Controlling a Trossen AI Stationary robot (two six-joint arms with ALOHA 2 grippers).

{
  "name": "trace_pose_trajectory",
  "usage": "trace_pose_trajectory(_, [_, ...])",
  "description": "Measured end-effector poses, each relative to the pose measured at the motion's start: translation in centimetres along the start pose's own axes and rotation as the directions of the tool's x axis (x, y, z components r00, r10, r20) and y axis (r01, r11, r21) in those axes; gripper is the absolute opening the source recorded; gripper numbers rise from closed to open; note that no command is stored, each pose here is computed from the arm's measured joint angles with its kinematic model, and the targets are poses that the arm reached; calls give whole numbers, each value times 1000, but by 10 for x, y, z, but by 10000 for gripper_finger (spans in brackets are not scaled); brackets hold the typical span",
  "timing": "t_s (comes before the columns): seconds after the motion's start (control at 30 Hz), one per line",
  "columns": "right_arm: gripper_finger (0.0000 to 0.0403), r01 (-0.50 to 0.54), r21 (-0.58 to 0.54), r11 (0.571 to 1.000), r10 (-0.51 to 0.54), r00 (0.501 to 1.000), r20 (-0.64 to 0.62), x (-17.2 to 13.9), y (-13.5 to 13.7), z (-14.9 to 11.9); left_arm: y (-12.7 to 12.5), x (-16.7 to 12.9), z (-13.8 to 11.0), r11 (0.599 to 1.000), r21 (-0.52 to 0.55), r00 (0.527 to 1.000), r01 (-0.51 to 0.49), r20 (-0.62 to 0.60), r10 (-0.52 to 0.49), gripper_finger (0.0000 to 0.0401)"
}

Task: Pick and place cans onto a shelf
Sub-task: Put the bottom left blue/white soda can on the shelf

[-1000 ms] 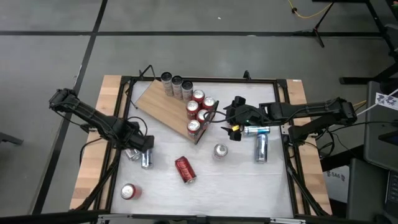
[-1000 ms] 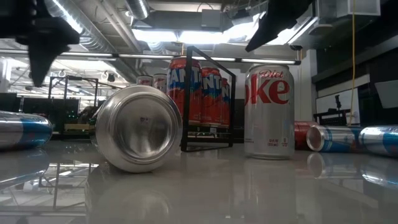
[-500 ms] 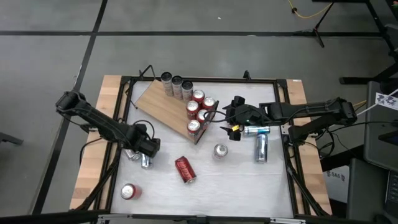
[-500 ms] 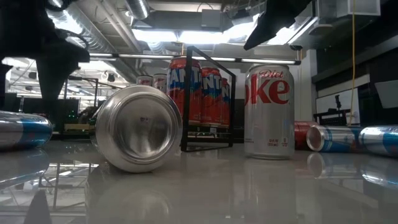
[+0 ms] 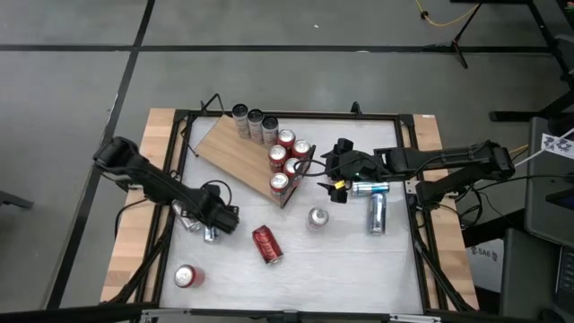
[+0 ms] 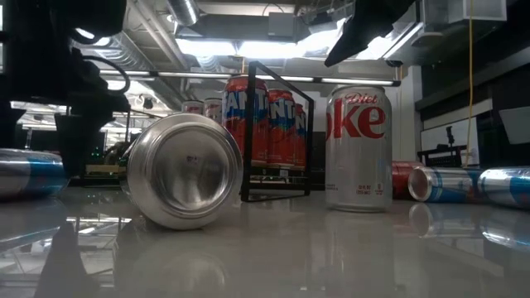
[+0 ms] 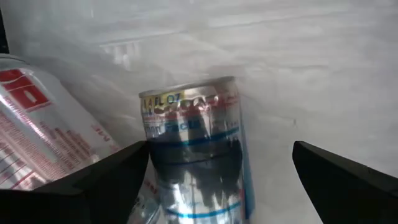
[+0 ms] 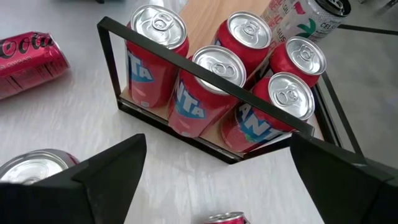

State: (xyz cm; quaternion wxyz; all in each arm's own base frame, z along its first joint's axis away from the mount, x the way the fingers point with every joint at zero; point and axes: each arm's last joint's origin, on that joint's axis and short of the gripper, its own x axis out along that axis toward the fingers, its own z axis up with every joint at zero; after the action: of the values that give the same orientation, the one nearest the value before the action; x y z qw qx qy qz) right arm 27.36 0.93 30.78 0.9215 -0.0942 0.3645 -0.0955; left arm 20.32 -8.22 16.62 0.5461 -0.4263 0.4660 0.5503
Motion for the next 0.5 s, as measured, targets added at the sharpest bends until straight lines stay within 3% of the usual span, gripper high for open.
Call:
trace_pose_trajectory(0.23, [390,0,-26,1000,0,1000,0,0,0,0,-8,8,2,1000,-2,1000,-1,0,1,392])
trace_pose_trajectory(0.5, [390,-1,-27,1000,1,1000,-2,0,0,0,-14,27,7,995,-4,993,105,-50,-105,369])
